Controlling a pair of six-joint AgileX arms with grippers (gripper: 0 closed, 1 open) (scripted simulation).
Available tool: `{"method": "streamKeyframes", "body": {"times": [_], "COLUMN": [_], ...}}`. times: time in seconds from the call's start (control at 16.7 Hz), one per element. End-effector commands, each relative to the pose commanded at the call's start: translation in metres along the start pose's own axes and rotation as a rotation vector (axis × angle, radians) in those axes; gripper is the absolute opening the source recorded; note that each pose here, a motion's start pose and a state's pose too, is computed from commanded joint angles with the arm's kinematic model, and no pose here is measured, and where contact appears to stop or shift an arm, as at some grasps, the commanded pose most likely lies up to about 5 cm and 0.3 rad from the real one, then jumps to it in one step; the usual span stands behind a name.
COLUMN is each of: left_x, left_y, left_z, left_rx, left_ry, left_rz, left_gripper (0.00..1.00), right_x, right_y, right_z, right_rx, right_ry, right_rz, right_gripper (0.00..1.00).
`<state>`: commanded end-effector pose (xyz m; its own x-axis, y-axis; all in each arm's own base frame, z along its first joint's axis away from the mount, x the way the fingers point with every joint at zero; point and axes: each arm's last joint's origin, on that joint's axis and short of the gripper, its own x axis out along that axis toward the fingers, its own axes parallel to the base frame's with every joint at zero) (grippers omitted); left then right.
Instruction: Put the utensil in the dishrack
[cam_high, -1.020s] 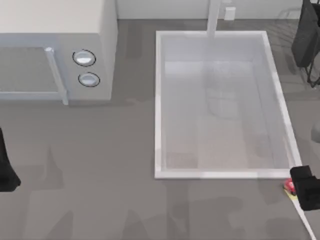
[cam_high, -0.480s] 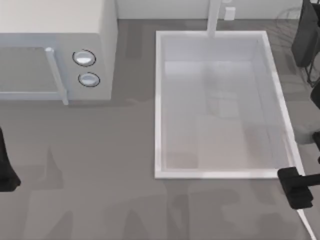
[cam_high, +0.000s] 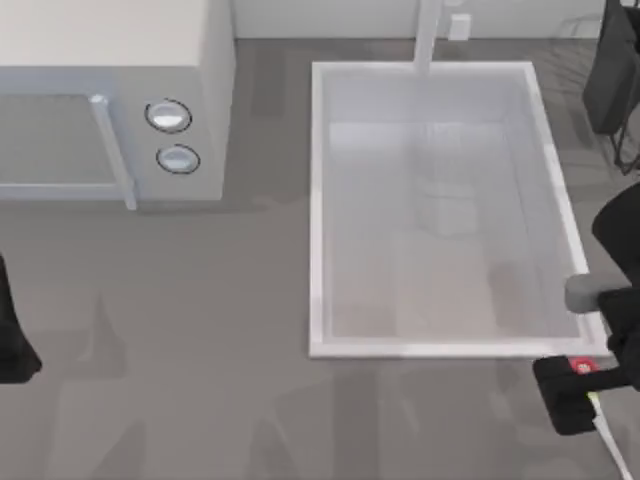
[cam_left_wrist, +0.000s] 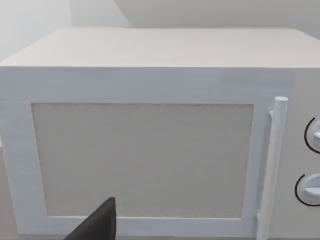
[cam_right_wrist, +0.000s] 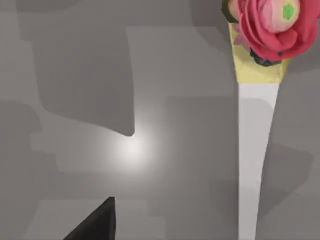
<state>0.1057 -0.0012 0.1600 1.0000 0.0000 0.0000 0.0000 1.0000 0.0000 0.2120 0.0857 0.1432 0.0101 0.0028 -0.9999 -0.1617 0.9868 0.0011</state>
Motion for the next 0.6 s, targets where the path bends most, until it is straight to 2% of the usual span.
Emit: {"method": "streamKeyframes", "body": {"times": [0.3,0.6], "left_x": [0.000,0.000], "left_y": [0.000,0.000], "left_z": [0.000,0.000], "left_rx": [0.000,0.000], "left_ry": [0.000,0.000], "left_rz": [0.000,0.000], "left_gripper": [1.00,1.00], "right_x": [0.046,0.050], "right_y": [-0.001,-0.001], "right_z": [-0.005,-0.007], "right_rx": [0.000,0.000], "right_ry": [0.002,0.005], "right_rz": [0.000,-0.001], "right_gripper": [1.00,1.00]}}
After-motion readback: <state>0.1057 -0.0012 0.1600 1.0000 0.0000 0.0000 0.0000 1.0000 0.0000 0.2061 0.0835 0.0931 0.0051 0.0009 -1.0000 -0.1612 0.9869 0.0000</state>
